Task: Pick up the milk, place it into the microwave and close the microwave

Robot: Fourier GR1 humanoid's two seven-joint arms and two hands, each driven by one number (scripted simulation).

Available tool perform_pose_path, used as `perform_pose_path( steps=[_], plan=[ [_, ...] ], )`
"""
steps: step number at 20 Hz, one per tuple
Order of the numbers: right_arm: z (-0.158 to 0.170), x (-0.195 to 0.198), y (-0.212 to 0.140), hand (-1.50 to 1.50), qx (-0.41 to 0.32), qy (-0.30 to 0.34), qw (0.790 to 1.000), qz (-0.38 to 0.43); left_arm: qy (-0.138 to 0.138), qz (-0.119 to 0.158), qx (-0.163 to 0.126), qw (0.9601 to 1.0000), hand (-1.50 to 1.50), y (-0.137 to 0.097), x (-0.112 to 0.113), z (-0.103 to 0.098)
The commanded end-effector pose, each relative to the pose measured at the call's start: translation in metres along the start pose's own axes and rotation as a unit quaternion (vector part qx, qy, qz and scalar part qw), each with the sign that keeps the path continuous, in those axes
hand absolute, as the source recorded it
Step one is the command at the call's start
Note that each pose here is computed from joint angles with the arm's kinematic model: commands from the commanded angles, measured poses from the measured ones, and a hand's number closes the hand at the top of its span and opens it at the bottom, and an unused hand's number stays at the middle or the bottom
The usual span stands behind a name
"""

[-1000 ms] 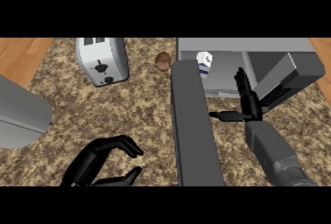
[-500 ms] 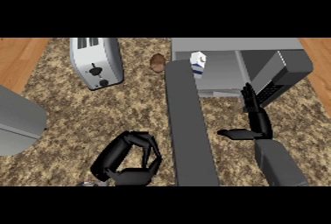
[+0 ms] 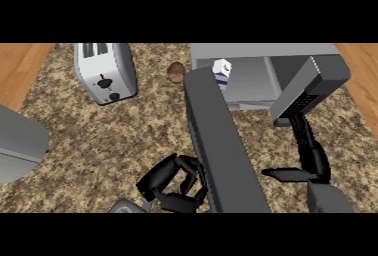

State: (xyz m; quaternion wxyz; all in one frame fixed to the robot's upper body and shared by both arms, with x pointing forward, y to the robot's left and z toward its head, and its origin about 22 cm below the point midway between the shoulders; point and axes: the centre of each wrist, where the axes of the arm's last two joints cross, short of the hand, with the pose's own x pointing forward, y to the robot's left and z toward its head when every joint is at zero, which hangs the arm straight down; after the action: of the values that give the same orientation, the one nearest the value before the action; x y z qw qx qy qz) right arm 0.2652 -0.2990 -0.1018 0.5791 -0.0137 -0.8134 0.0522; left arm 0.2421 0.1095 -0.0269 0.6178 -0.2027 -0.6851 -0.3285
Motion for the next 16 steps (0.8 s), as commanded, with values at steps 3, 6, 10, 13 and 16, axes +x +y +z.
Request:
perform_pose_path(
  steps=[3, 6, 10, 13, 16],
  plan=[
    [0.030, 0.036, -0.019, -1.50, -0.020, -0.018, 1.000, -0.001, 0.017, -0.006, -0.065, 0.9978, 1.50, -0.045, -0.015, -0.017],
    [0.030, 0.056, -0.026, -1.50, -0.016, -0.031, 0.999, -0.005, 0.021, -0.034, -0.087, 0.9954, 1.50, -0.068, -0.021, -0.022],
    [0.025, 0.085, -0.047, -1.50, 0.008, -0.036, 0.999, -0.019, 0.013, -0.053, -0.043, 0.9976, 1.50, -0.074, -0.010, -0.042],
    [0.024, 0.098, -0.045, -1.50, 0.022, -0.044, 0.998, -0.046, 0.014, -0.043, -0.010, 0.9989, 1.50, -0.082, -0.002, -0.048],
    [0.018, 0.116, -0.058, -1.50, 0.039, -0.056, 0.997, -0.044, 0.008, -0.031, 0.031, 0.9990, 1.50, -0.079, 0.001, -0.055]
  ],
)
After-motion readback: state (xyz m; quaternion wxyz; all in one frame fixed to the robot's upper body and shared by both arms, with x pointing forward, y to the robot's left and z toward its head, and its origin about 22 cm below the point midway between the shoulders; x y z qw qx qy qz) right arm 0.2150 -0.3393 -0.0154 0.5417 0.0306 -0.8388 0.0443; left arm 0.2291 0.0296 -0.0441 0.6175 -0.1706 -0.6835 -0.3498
